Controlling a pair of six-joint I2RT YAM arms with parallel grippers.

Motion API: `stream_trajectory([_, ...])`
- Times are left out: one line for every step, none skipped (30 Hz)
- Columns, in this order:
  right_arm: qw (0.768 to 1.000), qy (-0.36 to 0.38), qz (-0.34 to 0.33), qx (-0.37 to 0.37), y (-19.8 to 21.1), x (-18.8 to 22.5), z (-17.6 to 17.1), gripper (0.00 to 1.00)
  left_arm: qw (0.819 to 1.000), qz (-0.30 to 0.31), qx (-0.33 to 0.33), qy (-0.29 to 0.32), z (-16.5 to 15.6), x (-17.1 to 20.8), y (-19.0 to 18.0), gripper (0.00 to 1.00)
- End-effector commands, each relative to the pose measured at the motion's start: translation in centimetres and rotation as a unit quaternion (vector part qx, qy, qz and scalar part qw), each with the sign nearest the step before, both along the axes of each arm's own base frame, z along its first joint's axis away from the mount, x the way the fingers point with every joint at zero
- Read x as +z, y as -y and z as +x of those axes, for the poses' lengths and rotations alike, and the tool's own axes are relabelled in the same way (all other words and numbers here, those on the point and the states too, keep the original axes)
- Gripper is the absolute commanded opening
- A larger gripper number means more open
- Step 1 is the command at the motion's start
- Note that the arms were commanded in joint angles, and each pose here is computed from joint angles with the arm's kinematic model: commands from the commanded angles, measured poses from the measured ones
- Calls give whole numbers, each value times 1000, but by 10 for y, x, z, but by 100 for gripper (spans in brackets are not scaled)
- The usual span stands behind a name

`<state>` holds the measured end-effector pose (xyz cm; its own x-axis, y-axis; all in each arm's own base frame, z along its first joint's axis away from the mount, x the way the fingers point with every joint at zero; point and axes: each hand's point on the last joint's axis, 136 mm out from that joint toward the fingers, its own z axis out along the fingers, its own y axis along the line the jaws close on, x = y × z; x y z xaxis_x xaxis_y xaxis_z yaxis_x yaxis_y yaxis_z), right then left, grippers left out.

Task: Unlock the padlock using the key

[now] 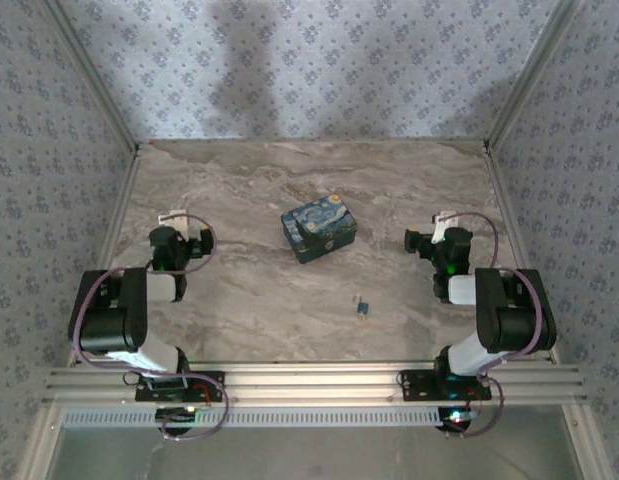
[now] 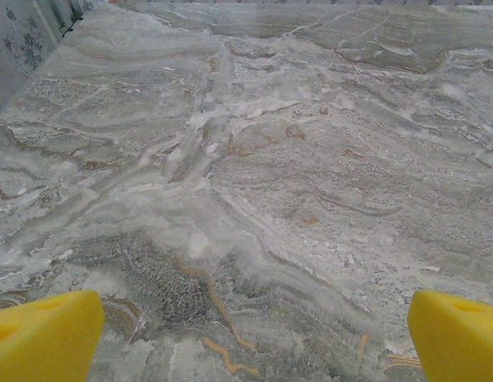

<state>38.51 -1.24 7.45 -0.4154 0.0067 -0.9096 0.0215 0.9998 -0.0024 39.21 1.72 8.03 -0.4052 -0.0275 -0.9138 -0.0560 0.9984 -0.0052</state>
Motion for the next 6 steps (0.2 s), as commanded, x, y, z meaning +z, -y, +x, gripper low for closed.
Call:
stream_trajectory([1000,13,-13,-3,2,9,6,100,1000,-9,-3,11,6,8,3,98])
stream_trajectory([1000,13,-13,-4,2,9,6,100,1000,-9,-4,11,6,8,3,98])
stream_trajectory([1000,13,-13,-3,1,9,6,100,1000,-9,-4,11,6,8,3,98])
stream_trajectory([1000,12,-13,-3,1,9,6,100,1000,-9,-3,11,6,8,3,98])
stream_trajectory([1000,13,-12,-3,2,9,6,100,1000,-9,-4,11,6,8,3,98])
stream_trajectory([1000,14,-12,-3,2,10,6,100,1000,-9,-4,11,6,8,3,98])
